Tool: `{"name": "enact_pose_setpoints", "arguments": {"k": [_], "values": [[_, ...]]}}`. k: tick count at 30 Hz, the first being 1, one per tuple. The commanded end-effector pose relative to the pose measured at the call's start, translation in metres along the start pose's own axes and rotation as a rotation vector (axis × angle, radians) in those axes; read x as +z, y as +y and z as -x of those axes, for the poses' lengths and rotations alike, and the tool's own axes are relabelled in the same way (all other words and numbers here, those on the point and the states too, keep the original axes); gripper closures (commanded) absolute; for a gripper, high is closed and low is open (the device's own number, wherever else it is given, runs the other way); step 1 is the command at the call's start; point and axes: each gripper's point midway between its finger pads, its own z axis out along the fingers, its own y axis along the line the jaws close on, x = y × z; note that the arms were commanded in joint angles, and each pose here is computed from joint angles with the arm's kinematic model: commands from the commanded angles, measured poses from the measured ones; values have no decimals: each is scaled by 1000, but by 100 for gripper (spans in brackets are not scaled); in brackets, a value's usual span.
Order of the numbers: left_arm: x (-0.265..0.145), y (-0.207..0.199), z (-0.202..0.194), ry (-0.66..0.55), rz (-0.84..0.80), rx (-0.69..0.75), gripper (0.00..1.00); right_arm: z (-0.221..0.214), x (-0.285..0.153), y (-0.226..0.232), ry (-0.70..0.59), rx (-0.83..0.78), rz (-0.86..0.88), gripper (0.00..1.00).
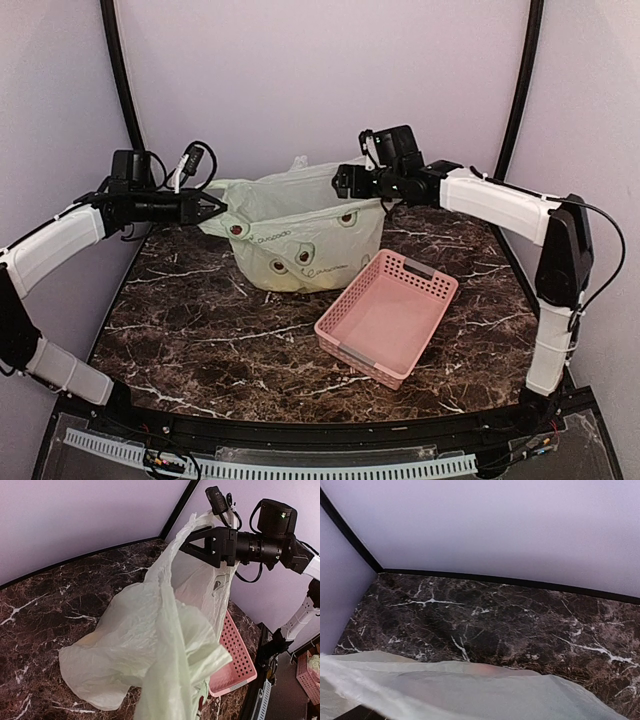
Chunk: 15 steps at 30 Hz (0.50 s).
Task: Untie the knot of the plastic bag and take out the fruit
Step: Adjust the bag opening for the takeout bag.
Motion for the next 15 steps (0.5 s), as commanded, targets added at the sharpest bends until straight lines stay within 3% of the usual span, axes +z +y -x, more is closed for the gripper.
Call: {"name": "enact_pose_setpoints", "arguments": {"k": [1, 9, 15], "values": [[4, 1, -3, 18, -33, 22, 99, -8, -12, 42, 24, -41, 250, 9], [15, 16, -27, 53, -21, -37, 99, -83, -45, 147, 226, -235, 693, 5], [15, 21, -30, 52, 12, -47, 99, -79, -102, 208, 196, -276, 1007, 4]]}}
